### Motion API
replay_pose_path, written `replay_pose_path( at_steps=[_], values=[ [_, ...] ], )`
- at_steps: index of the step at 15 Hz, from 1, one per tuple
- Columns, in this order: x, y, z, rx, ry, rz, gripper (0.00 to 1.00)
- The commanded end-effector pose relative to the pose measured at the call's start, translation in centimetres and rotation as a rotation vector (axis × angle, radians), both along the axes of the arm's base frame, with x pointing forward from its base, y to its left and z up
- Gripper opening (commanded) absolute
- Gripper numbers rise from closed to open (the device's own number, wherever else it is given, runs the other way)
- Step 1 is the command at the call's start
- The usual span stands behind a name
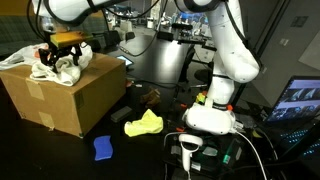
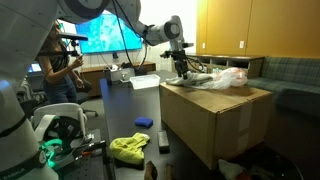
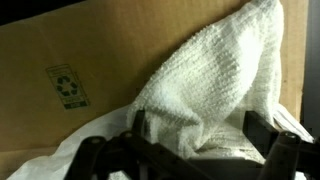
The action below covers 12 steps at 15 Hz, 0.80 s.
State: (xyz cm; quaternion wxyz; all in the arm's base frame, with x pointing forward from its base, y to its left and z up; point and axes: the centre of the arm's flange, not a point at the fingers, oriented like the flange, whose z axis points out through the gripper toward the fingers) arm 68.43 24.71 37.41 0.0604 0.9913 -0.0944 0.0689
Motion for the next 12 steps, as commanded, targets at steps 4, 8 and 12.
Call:
replay_pose_path(
  at_steps=[4, 8, 12],
  values=[
    [1.1, -0.5, -1.2, -0.029, 0.020, -0.002, 0.73],
    [0.6, -0.2, -0.9, -0.042, 0.042, 0.013, 0.42],
    [-0.5, 0.5, 0.5, -0.053, 0.043, 0.035, 0.12]
  ],
)
